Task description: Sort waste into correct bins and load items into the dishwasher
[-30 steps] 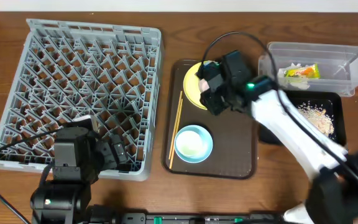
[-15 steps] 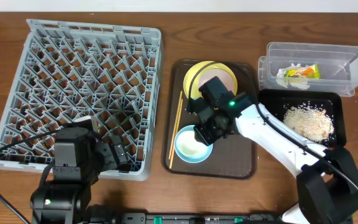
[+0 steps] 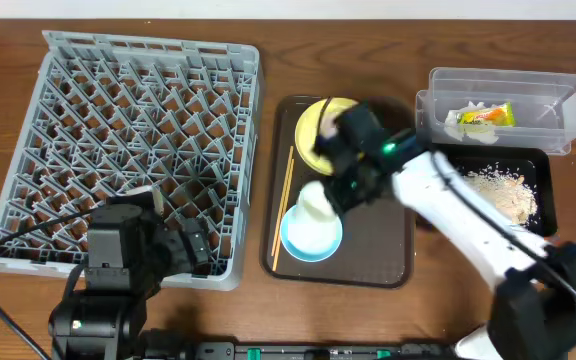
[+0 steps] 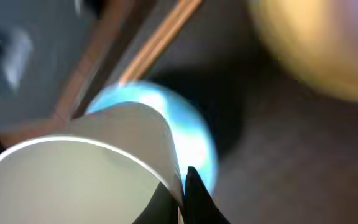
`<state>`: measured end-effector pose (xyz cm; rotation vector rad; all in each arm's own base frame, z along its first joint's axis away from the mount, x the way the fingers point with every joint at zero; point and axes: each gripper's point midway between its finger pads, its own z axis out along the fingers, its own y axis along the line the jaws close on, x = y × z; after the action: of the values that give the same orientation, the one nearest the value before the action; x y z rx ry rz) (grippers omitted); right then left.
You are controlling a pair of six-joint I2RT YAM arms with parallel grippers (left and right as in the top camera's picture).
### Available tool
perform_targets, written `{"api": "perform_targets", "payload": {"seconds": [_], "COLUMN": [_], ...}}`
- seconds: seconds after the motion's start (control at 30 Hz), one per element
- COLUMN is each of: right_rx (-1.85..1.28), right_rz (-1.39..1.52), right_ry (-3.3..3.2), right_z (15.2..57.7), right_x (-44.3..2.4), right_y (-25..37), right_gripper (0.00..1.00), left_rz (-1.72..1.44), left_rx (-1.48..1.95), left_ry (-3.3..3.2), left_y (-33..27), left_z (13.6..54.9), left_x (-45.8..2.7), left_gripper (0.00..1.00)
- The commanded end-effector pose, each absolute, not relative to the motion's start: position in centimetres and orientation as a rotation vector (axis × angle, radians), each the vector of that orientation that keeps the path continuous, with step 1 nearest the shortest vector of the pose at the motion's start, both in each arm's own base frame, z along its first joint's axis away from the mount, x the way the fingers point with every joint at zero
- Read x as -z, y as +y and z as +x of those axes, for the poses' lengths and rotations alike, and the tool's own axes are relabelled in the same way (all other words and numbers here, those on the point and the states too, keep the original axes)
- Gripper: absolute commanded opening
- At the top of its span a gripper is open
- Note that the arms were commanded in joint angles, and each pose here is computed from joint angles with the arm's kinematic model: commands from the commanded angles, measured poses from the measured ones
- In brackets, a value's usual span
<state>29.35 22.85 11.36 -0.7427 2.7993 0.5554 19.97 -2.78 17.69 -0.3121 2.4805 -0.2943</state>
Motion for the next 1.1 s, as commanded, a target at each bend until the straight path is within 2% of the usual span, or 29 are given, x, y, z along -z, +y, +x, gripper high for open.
{"api": "perform_targets", "payload": {"seconds": [0.0,0.07,0.17,0.3,0.43,0.57,0.93,1.07], "right_rx": [-0.568,-0.615,-0.872,-1.314,-1.561,-1.619,-1.626,-1.625], "right_rz": [-0.502,-0.412,-0.414,-0.632,-0.753,-0.800,-0.822,-0.824], "right_ry": [2.669,2.648,2.602,2.448,2.276,2.189,2.146,2.141], "right_z": [33.5,34.5,34.5,31.9,30.3,30.2,30.4,30.4], "right_x": [-17.1,-17.8,-19.1,-21.8,-24.7,-25.9,-26.5,-26.5], "right_y": [20.6,20.0,21.0,24.8,26.6,27.1,27.4,27.4], "right_gripper": [0.01,0.01,0.01,0.01,0.01,0.01,0.01,0.01], "left_rz": [-0.255,-0.259,-0.209,-0.094,0.097,0.237,0.470,0.521], "left_rx": [0.508,0.570,0.767,1.147,1.557,1.822,1.925,1.958], "left_ry": [2.459,2.455,2.434,2.370,2.247,2.131,2.022,2.005], "left_y": [-5.5,-6.2,-8.7,-13.0,-16.5,-17.8,-21.3,-22.5], "left_z": [20.4,20.7,21.7,23.6,25.1,25.9,24.8,24.1], "left_x": [-18.7,-18.8,-19.6,-21.5,-23.7,-25.3,-28.5,-29.5], "left_gripper": [0.97,0.96,0.96,0.96,0.96,0.96,0.97,0.93]}}
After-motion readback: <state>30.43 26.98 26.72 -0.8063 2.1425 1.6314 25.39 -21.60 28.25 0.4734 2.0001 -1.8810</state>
